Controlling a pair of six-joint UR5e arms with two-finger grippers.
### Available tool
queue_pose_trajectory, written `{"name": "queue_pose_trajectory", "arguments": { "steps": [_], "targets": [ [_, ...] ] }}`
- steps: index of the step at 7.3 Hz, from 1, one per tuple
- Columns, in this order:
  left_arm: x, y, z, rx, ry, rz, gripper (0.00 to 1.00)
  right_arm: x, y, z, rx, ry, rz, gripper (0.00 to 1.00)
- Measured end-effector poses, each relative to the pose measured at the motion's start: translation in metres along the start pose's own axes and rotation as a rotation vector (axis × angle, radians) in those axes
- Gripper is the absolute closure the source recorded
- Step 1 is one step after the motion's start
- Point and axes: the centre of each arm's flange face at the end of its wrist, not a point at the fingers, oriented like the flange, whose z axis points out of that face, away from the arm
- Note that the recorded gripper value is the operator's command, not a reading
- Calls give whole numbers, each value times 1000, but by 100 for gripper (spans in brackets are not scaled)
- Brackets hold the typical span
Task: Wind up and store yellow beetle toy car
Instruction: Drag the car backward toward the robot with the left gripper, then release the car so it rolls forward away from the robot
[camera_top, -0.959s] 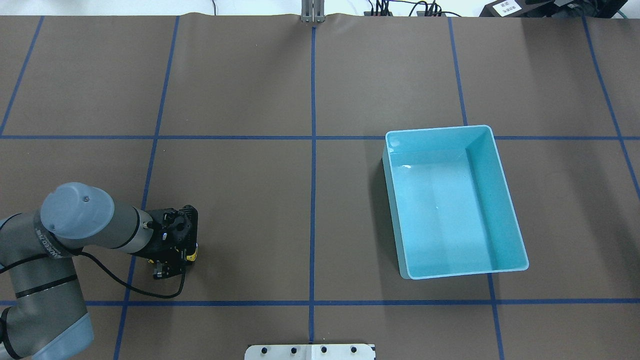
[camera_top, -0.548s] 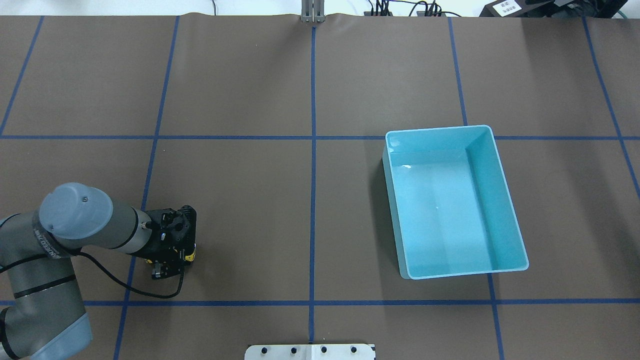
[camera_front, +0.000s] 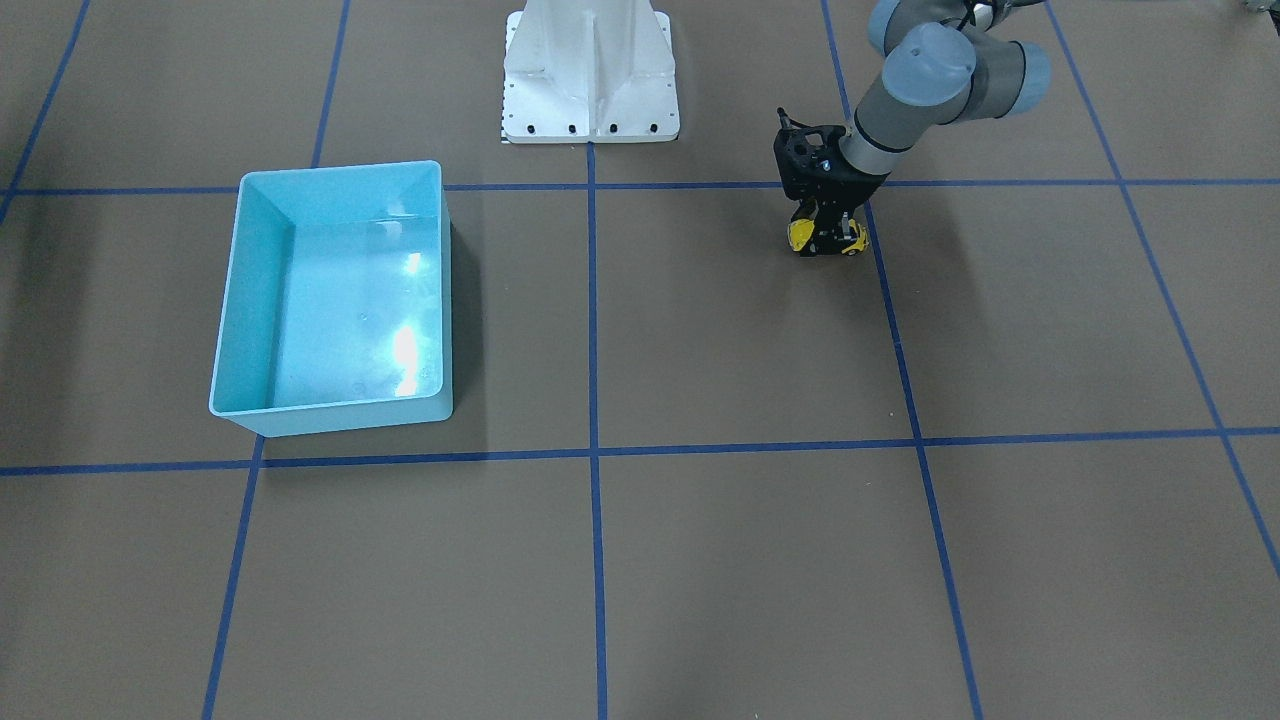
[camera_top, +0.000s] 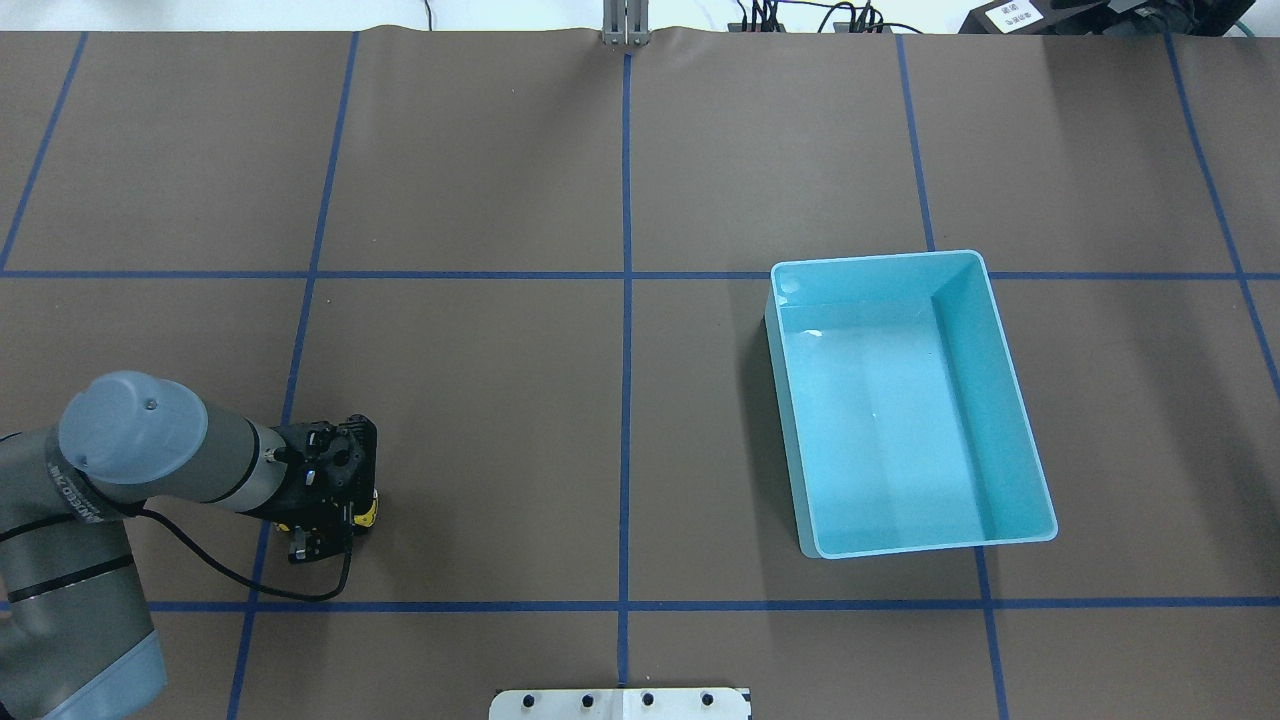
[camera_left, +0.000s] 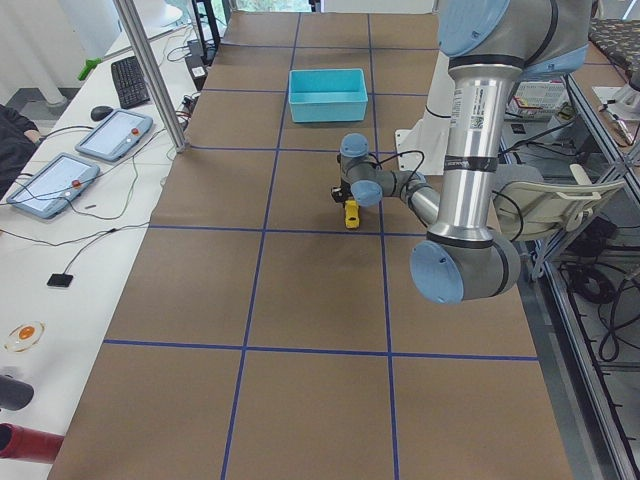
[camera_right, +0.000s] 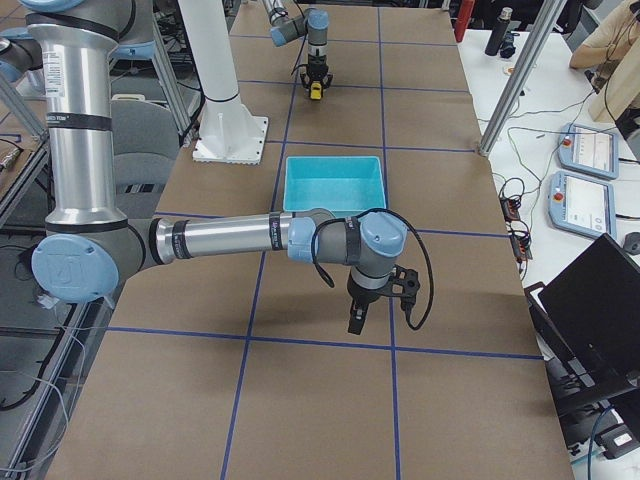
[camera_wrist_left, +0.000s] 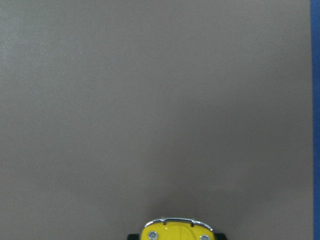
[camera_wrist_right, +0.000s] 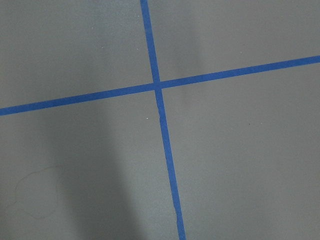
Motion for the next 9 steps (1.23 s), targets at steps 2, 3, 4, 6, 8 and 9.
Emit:
{"name": "queue_pose_trajectory", "arguments": {
  "steps": [2,3,4,6,8,9],
  "targets": [
    [2,6,-1,-1,-1,-2,100,0,0,0,0,-1,0,0],
    [2,10,-1,-2,0,-3,100,0,0,0,0,-1,0,0],
    [3,12,-1,-4,1,-3,100,0,0,0,0,-1,0,0],
    [3,14,0,-8,0,-6,100,0,0,0,0,-1,0,0],
    [3,16,-1,-8,0,-8,1,0,0,0,0,-1,0,0],
    [2,16,-2,-8,-2,-8,0,0,0,0,0,-1,0,0]
  ]
}}
